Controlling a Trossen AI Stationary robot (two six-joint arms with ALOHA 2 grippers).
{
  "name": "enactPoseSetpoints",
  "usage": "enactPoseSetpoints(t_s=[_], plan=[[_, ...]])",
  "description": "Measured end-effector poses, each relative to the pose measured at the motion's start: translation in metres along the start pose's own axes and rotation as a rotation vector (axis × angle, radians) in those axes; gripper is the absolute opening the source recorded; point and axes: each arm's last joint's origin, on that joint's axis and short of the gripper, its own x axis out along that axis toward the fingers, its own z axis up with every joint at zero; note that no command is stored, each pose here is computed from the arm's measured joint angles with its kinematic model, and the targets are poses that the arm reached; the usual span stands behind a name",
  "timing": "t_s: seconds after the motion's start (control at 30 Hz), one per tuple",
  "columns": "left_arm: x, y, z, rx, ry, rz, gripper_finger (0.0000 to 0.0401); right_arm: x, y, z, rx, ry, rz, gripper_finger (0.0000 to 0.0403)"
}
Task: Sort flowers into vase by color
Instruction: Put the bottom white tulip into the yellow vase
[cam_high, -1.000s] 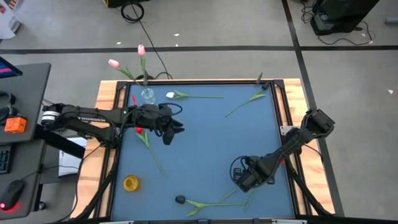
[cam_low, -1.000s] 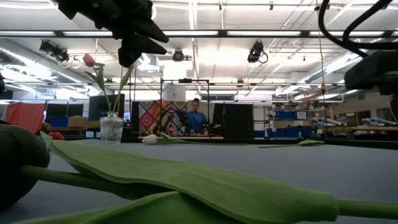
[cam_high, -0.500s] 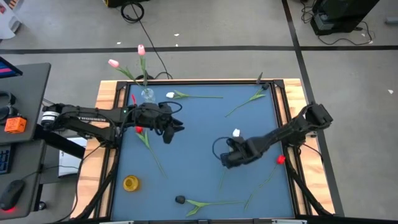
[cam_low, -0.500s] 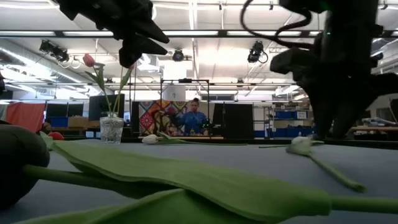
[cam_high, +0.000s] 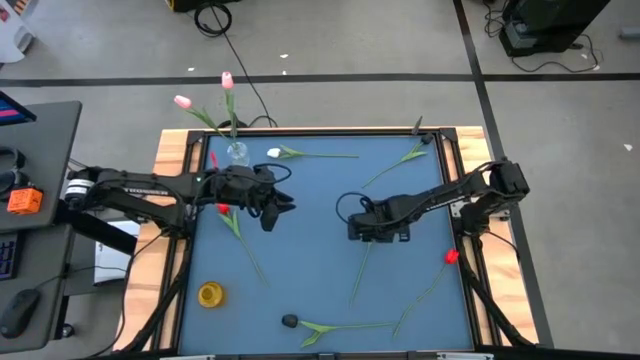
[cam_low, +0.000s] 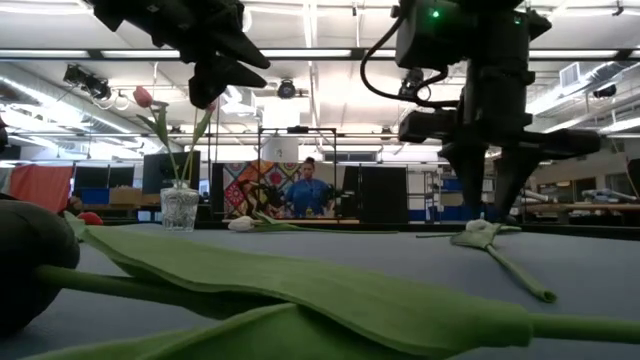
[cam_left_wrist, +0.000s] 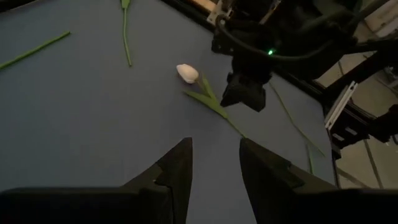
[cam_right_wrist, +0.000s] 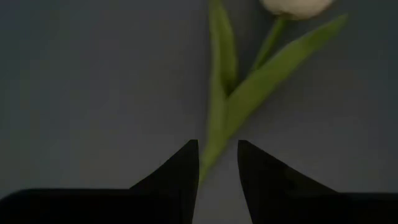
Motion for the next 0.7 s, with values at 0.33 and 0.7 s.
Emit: enactPoseSetpoints(t_s=[0.33, 0.7], plan=[[-0.026, 0.005, 0.01, -0.016, -0.066, 0.007, 0.0138, 0.011, 0.003, -0.003, 0.077, 0.008, -0.016, 0.012], [-0.062, 0.002, 0.018, 0.032, -0.17, -0.022, 0.0138, 0.036, 0.006, -0.011, 0.055, 0.02, -0.062, 0.012]])
